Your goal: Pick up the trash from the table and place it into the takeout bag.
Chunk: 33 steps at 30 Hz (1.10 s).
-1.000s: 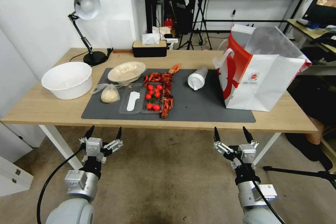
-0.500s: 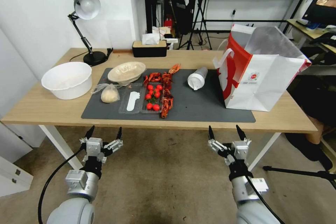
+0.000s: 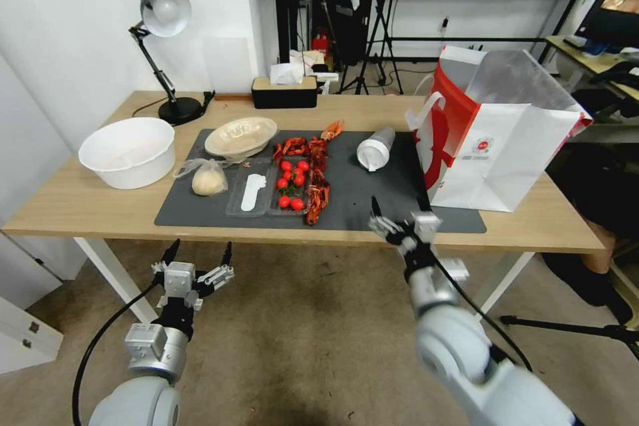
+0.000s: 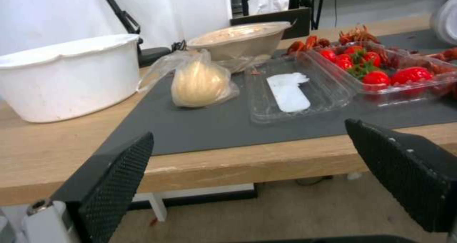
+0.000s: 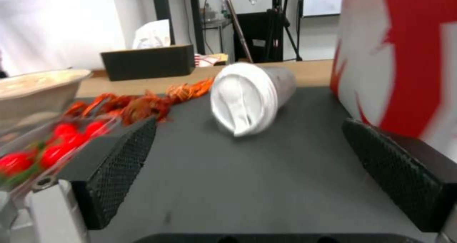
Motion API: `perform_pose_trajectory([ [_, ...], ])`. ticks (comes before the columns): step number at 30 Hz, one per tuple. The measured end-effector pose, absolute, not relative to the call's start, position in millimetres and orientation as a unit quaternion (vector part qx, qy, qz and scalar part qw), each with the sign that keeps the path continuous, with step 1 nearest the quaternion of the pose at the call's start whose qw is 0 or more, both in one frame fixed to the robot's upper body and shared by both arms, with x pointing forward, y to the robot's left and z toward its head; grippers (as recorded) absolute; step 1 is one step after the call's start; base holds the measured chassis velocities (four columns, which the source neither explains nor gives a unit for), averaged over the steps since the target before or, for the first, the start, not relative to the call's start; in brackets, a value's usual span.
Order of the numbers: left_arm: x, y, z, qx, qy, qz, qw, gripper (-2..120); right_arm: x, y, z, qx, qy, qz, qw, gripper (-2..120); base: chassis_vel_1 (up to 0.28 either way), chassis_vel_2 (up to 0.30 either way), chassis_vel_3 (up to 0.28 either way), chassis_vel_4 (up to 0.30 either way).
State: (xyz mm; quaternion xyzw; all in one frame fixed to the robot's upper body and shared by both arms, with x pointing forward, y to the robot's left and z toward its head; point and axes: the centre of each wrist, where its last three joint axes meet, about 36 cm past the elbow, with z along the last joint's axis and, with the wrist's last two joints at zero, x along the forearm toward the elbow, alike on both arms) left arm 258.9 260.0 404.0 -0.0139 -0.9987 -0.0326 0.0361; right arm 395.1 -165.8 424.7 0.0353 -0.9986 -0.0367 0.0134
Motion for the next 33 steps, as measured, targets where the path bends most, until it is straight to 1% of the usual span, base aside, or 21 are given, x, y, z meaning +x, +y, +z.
perform_pose_trajectory([
  [1,259,260,404,-0.013,-0.999,-0.033,0.036,100,411,-162,428,0.031,-0.999,-0.037,0.02,98,0.0,0.0,0.0,0.0],
  [2,259,260,404,-0.013,-0.999,-0.033,0.036,100,411,-162,428,0.031,-0.999,-0.037,0.02,98,0.0,0.0,0.0,0.0],
  [6,258,261,405,-0.01,-0.999,-0.033,0.036,100,459,-146,439,0.02,-0.999,-0.034,0.029,98,0.0,0.0,0.0,0.0],
  [7,258,261,405,-0.01,-0.999,-0.033,0.036,100,459,-146,439,0.02,-0.999,-0.034,0.029,98,0.0,0.0,0.0,0.0],
  [10,258,262,404,-0.008,-0.999,-0.032,0.035,100,480,-136,445,0.011,-0.999,-0.031,0.033,98,0.0,0.0,0.0,0.0],
  [17,257,262,404,-0.006,-0.999,-0.032,0.035,100,500,-126,448,-0.002,-0.999,-0.023,0.037,98,0.0,0.0,0.0,0.0],
  [20,257,263,401,-0.004,-0.999,-0.032,0.037,100,521,-116,449,-0.023,-0.999,-0.004,0.043,98,0.0,0.0,0.0,0.0],
  [24,257,263,399,-0.003,-0.999,-0.031,0.037,100,538,-115,443,-0.042,-0.998,0.018,0.053,98,0.0,0.0,0.0,0.0],
  [33,257,264,394,-0.002,-0.999,-0.031,0.039,100,553,-112,431,-0.052,-0.996,0.036,0.066,98,0.0,0.0,0.0,0.0],
])
